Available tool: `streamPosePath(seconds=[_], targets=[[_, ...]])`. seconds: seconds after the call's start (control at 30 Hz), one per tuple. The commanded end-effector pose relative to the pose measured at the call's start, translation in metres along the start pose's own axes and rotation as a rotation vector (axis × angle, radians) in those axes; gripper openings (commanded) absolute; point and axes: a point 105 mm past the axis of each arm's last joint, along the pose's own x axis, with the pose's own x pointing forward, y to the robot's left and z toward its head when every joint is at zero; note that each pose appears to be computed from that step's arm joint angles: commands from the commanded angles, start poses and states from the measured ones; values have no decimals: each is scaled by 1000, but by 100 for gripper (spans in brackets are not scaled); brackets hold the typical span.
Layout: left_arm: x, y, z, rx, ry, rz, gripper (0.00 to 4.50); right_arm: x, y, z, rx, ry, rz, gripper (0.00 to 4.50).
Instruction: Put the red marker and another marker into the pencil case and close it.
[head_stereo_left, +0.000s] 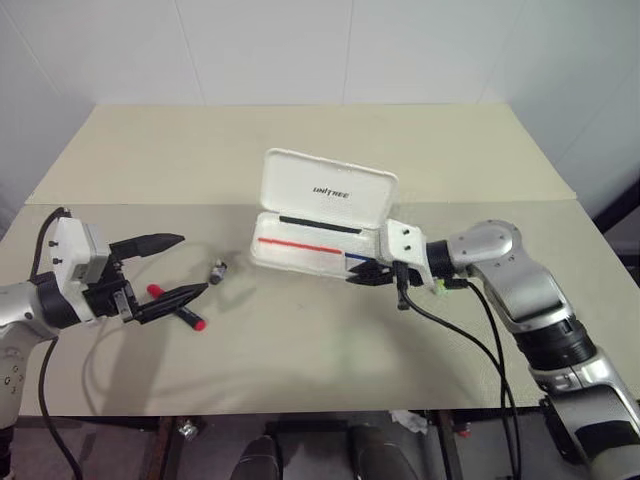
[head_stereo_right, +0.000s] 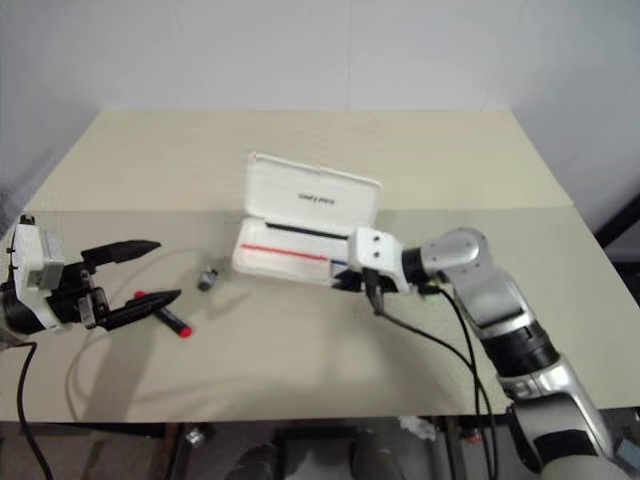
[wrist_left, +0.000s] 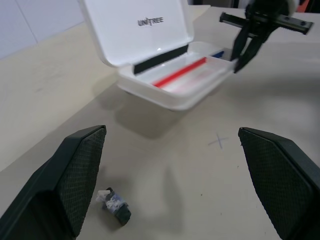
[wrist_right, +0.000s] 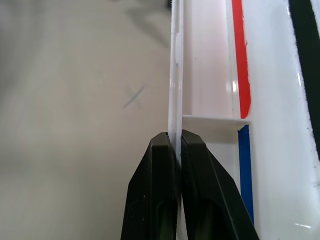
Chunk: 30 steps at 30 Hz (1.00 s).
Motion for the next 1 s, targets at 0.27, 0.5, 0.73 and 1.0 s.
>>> streamPosePath(seconds=[0.27,0.5,0.73,1.0], targets=[[4,-1,3,19,-16,-16,450,10,28,-20,-97,133,34,3],[3,-2,2,15,-12,-21,450,13,35,-36,-111,167,58,3],[3,-3,3,16,-6,-21,450,17,34,-39,-138,163,55,191],[3,-4,2,12,-7,-19,450,14,34,-34,-145,132,50,447]])
